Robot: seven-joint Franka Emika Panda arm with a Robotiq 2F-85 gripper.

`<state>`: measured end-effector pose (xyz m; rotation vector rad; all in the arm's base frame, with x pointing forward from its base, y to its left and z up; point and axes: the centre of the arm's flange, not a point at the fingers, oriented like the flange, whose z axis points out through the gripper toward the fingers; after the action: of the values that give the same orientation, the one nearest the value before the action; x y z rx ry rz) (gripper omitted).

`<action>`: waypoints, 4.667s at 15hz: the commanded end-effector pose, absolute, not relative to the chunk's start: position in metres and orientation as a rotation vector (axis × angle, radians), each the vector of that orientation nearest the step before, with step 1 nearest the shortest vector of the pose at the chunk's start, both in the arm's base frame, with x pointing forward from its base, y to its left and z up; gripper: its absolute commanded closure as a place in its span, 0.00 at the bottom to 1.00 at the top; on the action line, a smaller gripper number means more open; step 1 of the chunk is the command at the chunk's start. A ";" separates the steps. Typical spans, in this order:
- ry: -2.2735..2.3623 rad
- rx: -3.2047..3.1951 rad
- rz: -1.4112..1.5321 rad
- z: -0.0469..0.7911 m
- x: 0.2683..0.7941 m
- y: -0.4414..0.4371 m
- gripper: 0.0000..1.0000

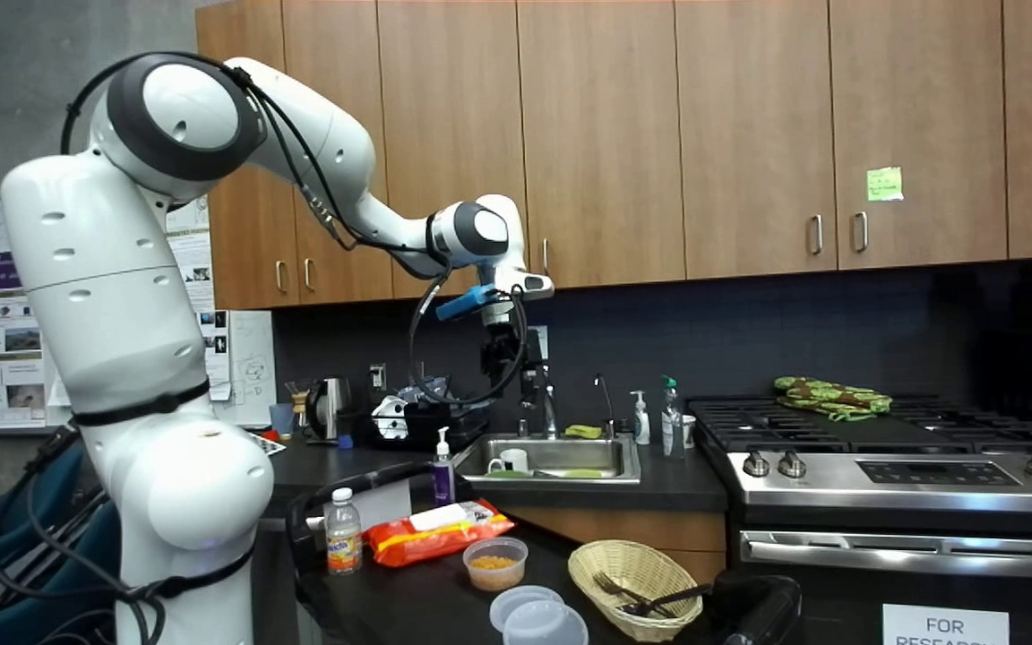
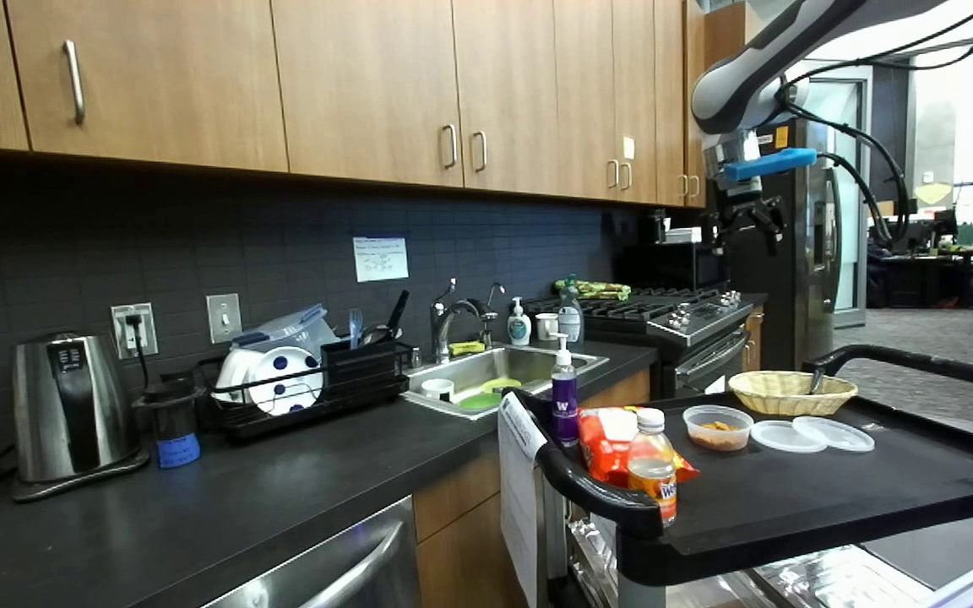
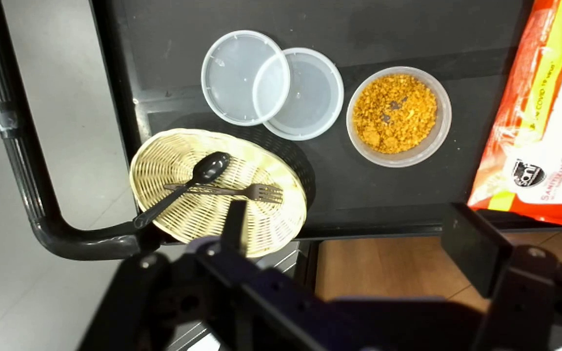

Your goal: Remove the black spoon from the basket.

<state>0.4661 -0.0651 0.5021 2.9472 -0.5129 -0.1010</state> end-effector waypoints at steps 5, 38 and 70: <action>-0.807 2.887 -0.062 0.462 0.523 -0.109 0.00; -1.733 2.330 -0.128 0.262 0.547 -0.315 0.00; -1.530 2.523 -0.132 0.266 0.477 -0.279 0.00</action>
<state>0.4845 -0.3012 0.2735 2.4910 -1.5978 -0.1120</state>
